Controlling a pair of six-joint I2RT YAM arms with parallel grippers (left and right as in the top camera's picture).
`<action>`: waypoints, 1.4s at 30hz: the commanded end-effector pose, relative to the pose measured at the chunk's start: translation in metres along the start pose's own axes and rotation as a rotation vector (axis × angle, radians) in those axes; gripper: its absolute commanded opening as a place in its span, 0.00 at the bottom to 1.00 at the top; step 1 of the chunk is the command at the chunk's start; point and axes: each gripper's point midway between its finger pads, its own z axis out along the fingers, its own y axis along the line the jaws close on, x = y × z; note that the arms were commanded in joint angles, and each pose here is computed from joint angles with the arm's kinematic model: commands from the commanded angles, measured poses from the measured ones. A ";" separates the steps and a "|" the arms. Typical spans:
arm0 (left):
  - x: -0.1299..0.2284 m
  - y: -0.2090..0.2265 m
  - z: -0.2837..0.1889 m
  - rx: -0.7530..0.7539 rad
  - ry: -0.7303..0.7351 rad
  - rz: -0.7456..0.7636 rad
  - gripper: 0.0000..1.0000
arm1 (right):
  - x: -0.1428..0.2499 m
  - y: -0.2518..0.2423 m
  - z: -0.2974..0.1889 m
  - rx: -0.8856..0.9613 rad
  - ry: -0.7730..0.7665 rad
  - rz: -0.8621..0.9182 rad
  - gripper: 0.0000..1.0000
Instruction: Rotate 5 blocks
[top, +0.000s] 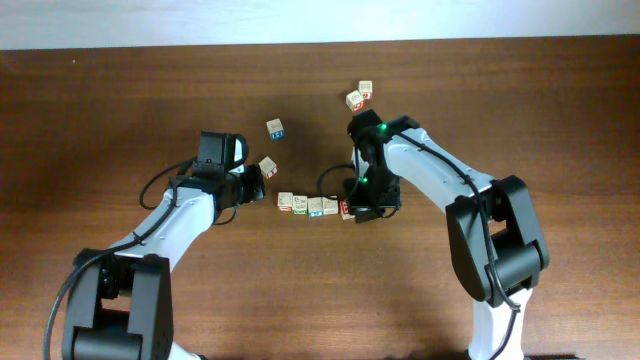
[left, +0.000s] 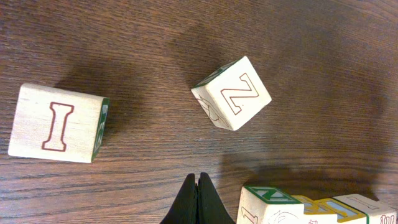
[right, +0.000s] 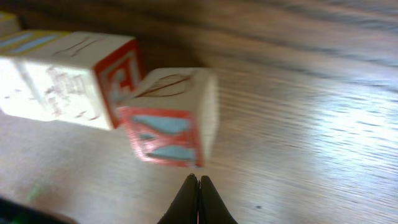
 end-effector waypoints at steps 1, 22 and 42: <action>0.002 -0.002 0.003 0.012 0.010 -0.013 0.00 | 0.004 0.010 -0.005 -0.041 0.001 -0.028 0.04; 0.002 -0.002 0.003 0.012 0.010 -0.013 0.00 | -0.011 0.044 -0.012 -0.103 -0.081 -0.154 0.04; -0.055 0.018 -0.055 -0.081 -0.198 0.099 0.00 | -0.104 0.145 -0.010 -0.195 -0.487 -0.355 0.04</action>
